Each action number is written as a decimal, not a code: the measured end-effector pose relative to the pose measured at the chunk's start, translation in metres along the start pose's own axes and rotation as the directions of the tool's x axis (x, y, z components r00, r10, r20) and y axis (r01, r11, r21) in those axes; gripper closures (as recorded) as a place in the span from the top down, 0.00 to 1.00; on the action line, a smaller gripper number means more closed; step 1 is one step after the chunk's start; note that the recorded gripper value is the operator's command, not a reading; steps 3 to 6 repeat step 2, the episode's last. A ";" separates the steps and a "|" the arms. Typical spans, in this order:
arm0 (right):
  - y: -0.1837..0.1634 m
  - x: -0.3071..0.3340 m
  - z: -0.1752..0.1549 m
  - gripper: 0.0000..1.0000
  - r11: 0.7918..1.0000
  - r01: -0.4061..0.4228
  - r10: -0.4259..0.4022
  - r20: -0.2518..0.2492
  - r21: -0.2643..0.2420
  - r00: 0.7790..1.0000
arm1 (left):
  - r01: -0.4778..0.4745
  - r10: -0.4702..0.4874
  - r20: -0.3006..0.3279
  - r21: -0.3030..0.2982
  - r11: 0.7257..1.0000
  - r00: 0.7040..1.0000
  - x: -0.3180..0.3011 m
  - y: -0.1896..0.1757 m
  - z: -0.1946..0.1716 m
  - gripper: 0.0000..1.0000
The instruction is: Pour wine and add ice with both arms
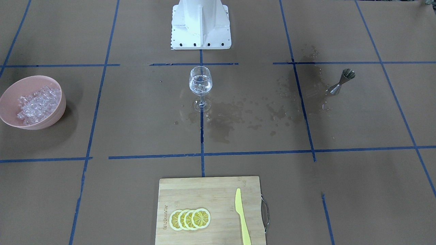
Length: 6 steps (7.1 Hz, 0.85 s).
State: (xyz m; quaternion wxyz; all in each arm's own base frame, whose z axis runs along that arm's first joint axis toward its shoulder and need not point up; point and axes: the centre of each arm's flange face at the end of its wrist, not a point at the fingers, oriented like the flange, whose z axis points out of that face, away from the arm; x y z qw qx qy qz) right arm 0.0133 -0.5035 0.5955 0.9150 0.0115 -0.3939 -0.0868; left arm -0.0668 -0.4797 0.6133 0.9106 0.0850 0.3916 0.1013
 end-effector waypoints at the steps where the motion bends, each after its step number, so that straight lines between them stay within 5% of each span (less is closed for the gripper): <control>1: 0.000 -0.001 -0.002 1.00 1.000 -0.001 0.001 0.001 0.004 1.000 | -0.002 0.002 0.001 0.004 1.000 1.000 0.001 0.000 -0.002 1.00; 6: 0.000 0.000 -0.004 1.00 1.000 -0.003 0.003 0.003 0.009 1.000 | -0.006 0.006 0.001 0.008 1.000 1.000 0.003 0.000 -0.004 1.00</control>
